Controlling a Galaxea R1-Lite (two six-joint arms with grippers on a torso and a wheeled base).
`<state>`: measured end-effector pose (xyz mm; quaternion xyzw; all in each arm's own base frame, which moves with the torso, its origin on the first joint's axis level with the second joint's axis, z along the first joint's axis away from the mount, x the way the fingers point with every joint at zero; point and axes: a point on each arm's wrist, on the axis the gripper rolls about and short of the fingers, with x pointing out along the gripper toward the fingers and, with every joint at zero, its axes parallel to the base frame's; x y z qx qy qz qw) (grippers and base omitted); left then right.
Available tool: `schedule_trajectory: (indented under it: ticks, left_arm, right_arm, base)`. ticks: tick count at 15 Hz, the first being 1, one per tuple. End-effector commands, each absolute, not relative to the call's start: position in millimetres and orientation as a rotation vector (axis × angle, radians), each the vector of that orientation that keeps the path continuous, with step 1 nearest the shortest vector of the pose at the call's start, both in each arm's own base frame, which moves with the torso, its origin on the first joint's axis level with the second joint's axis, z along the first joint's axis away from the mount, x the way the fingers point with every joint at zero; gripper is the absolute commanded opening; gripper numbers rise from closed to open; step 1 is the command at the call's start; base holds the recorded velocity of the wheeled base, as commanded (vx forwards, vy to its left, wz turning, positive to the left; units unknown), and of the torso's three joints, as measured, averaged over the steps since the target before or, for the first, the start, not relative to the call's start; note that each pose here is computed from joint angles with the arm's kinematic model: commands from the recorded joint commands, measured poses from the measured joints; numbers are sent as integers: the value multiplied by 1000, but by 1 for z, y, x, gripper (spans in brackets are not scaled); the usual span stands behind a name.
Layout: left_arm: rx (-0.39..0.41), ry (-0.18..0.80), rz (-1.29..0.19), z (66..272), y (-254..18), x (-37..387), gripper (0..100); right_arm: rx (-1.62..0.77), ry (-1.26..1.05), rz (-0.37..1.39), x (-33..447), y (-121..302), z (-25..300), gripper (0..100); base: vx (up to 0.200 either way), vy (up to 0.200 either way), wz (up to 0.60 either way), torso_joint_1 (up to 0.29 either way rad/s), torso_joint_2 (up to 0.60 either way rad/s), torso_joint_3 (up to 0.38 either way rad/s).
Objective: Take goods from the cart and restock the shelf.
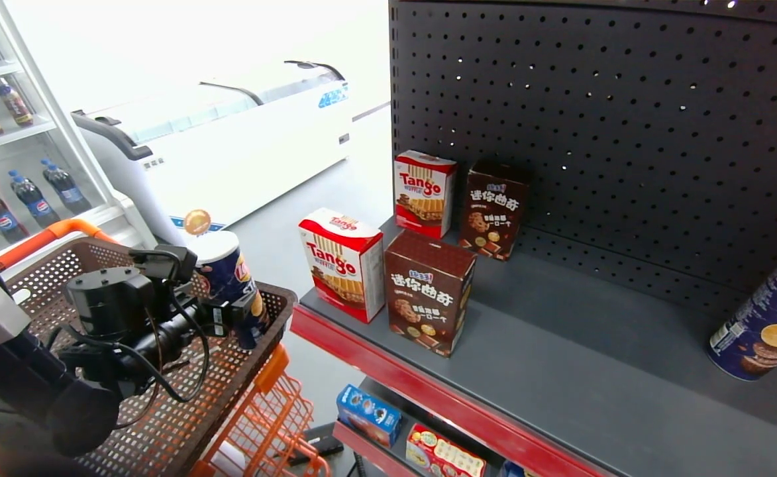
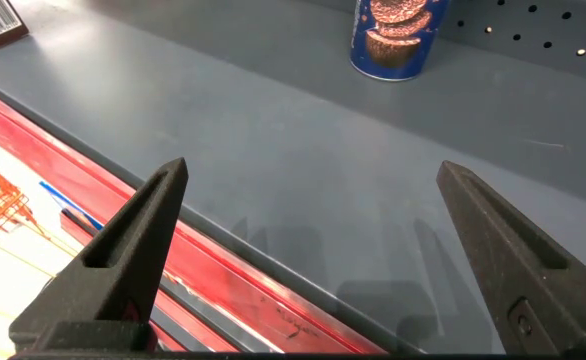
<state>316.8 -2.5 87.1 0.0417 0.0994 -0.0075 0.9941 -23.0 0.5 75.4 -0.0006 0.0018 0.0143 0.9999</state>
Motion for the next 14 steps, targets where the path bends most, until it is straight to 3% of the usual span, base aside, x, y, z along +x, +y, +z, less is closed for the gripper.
schedule_trajectory:
  ticks: [1,6,7,10,14]
  left_arm:
    - [84,194,-17,86,-3,323,100]
    - [79,202,-14,79,-3,331,100]
    - [76,194,-15,80,-3,332,0]
    - [90,188,-18,83,-3,331,0]
    - [156,135,-26,106,-4,316,0]
  right_arm:
    - [-1,5,29,-23,1,75,100]
    - [-1,5,29,-23,1,75,100]
    - [0,5,29,-23,1,75,100]
    - [-1,5,29,-23,1,75,100]
    - [-1,5,29,-23,1,75,100]
  base:
    - [0,0,0,0,0,0]
    - [0,0,0,0,0,0]
    - [0,0,0,0,0,0]
    - [0,0,0,0,0,0]
    - [0,0,0,0,0,0]
